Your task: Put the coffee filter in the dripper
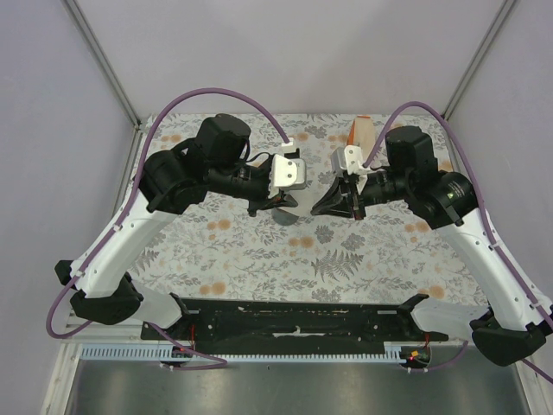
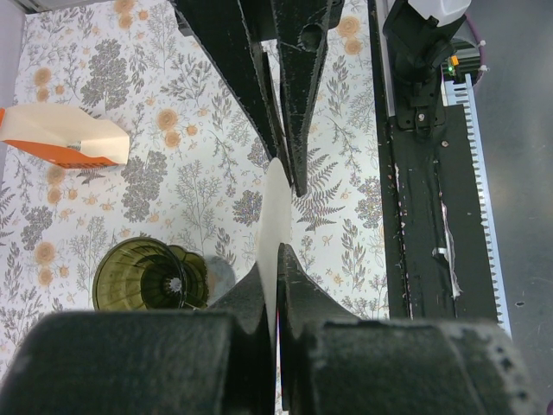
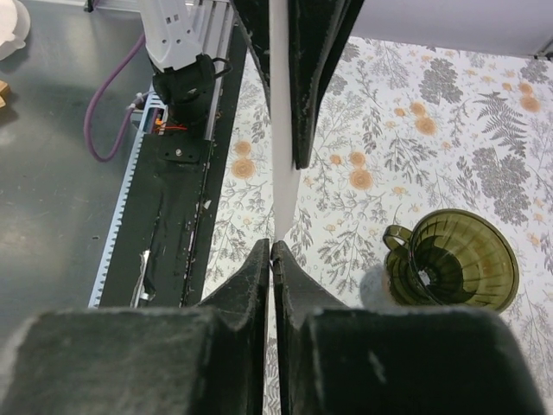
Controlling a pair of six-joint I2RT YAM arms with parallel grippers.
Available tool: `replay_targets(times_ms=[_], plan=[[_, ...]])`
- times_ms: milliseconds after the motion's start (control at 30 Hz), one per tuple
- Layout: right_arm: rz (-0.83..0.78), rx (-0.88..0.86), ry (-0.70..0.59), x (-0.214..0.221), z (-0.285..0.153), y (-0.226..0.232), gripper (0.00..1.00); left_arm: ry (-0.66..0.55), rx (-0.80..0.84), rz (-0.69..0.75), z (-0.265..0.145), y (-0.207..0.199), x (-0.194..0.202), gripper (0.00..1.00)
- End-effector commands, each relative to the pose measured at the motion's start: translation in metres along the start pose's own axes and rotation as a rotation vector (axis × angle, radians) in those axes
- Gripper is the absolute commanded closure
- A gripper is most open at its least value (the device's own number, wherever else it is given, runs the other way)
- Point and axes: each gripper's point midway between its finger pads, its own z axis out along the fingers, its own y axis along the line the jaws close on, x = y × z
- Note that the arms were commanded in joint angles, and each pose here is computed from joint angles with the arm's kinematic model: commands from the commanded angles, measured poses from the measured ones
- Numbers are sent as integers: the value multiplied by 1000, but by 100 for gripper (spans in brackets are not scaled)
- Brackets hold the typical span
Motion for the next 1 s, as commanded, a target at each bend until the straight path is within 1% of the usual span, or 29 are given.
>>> replay_targets(times_ms=[0,100,233,733,967], plan=[[-40,69,14,-6,-4,-11,92,-55,-26,64,-11,1,-18,98],[-36,93,25,-5,-4,-17,96,-58,-19,68,-11,-1,-18,98],[-42,89,9,-10,-4,-17,97,-61,-15,70,-11,-2,-19,98],[-78,135,0,-16,-7,-24,98,-50,1,83,-11,-6,-16,98],[-82,90,-26,-21,-5,-16,97,-47,1,84,-10,-6,-16,98]])
